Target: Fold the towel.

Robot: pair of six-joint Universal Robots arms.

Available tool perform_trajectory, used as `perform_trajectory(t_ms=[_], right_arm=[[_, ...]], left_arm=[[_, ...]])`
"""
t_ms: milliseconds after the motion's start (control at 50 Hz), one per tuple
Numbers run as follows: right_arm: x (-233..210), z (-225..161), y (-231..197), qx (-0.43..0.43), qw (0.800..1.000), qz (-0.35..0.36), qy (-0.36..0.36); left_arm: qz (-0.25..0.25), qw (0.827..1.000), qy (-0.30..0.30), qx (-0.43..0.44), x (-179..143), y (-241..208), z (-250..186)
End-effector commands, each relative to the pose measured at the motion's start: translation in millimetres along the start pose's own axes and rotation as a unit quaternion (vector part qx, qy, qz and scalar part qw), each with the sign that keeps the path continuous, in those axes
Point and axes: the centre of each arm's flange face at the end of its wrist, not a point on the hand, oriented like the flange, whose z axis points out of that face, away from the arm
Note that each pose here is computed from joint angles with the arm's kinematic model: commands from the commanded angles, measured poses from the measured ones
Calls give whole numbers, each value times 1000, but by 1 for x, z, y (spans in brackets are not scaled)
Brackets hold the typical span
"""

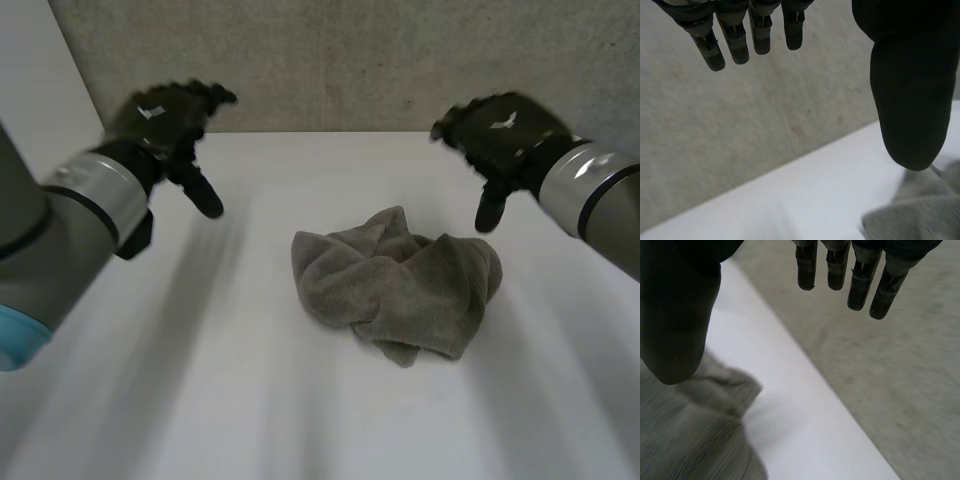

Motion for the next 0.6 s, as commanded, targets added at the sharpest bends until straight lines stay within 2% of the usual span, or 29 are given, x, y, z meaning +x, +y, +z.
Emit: perform_trajectory(t_ms=[20, 60, 120, 220, 300, 380, 500, 560, 600], right_arm=[[-12, 26, 23, -38, 998, -40, -41], [-16, 50, 40, -50, 997, -36, -50], [-18, 60, 47, -56, 996, -38, -51], [-31, 101, 84, -77, 994, -30, -67], [-37, 115, 102, -90, 993, -27, -72], [-43, 126, 120, -108, 991, -28, -68], [-36, 129, 114, -102, 993, -31, -50], [-25, 128, 95, -77, 996, -32, -29], [-4, 125, 61, -21, 1000, -18, 11]], left_arm=[[-10, 996, 53, -69, 23, 59, 18], [-12, 995, 64, -73, 32, 72, 22], [-26, 995, 76, -64, 43, 94, 35], [-36, 993, 95, -57, 52, 121, 51], [-41, 986, 137, -81, 65, 144, 57], [-42, 983, 151, -95, 71, 158, 57], [-39, 981, 157, -110, 78, 176, 59], [-37, 981, 158, -106, 81, 176, 62], [-36, 982, 158, -100, 81, 174, 65]])
